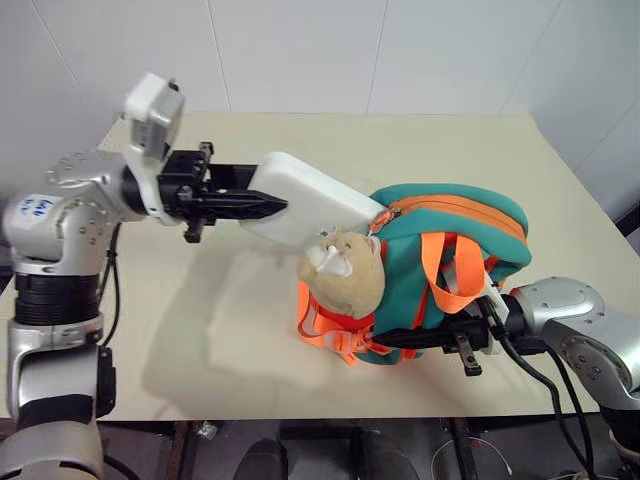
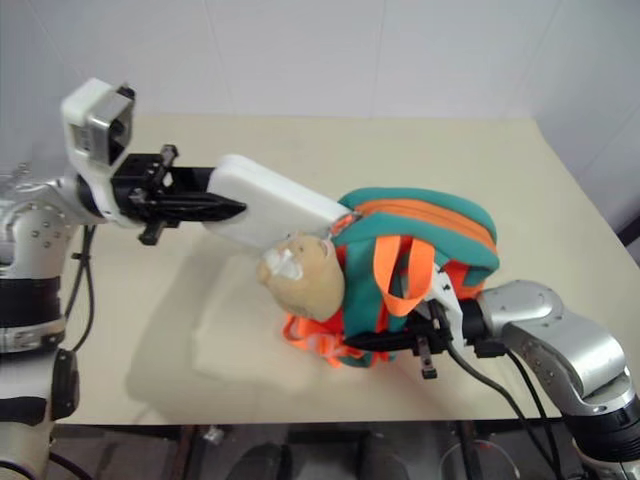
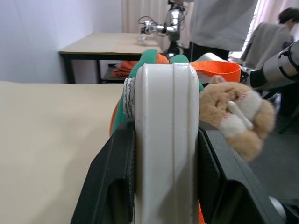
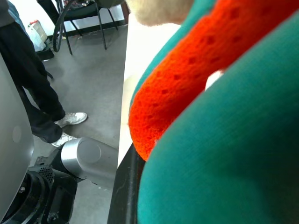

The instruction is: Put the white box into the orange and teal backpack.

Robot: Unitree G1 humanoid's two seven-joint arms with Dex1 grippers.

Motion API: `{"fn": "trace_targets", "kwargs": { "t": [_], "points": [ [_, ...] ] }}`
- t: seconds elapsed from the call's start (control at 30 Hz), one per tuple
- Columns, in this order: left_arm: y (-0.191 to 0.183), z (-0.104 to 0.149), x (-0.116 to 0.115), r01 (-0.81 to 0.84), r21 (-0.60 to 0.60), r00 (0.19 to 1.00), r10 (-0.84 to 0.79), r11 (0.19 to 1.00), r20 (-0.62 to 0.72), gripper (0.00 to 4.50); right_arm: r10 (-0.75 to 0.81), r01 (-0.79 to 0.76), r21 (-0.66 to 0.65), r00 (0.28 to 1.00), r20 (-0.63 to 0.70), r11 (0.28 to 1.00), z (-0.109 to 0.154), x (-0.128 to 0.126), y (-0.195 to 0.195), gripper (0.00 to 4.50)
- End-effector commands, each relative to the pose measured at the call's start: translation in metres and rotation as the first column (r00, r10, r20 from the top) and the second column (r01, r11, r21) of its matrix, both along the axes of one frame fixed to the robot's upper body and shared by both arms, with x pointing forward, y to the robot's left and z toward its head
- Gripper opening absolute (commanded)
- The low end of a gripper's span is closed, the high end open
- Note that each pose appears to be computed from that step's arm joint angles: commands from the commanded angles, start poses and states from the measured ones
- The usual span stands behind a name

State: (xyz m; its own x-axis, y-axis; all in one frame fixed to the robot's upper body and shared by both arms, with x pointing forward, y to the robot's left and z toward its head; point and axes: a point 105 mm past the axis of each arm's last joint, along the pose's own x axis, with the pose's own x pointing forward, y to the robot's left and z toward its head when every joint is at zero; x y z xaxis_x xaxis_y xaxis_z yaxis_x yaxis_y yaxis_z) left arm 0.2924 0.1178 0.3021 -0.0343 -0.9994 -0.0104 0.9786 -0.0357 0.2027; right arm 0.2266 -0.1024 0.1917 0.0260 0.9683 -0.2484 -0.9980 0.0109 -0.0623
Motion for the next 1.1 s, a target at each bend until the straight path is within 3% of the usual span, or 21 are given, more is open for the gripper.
{"fn": "trace_targets", "kwargs": {
  "t": [0.03,0.43,0.57,0.9,1.1],
  "points": [
    [-0.011,-0.007,0.001,0.030,0.017,0.999,-0.030,0.999,0.017,1.33,0.013,-0.013,0.011,1.000,0.029,1.000,0.005,-0.003,0.003,0.59],
    [-0.064,-0.044,0.025,0.101,0.072,0.995,-0.100,0.992,-0.024,1.33,0.011,-0.012,0.010,0.999,0.039,1.000,0.004,-0.002,0.004,0.59],
    [-0.089,-0.045,0.020,0.172,0.035,0.985,-0.170,0.985,-0.039,1.33,0.010,-0.010,0.008,0.999,0.044,1.000,0.003,-0.002,0.004,0.59],
    [-0.106,-0.054,0.016,0.206,0.070,0.976,-0.201,0.976,-0.080,1.33,-0.003,0.002,0.008,0.999,0.052,1.000,0.003,-0.002,0.004,0.59],
    [-0.107,-0.061,0.014,0.207,0.127,0.973,-0.191,0.970,-0.126,3.22,-0.008,0.007,0.010,0.998,0.056,1.000,0.003,-0.001,0.004,0.59]
  ]
}}
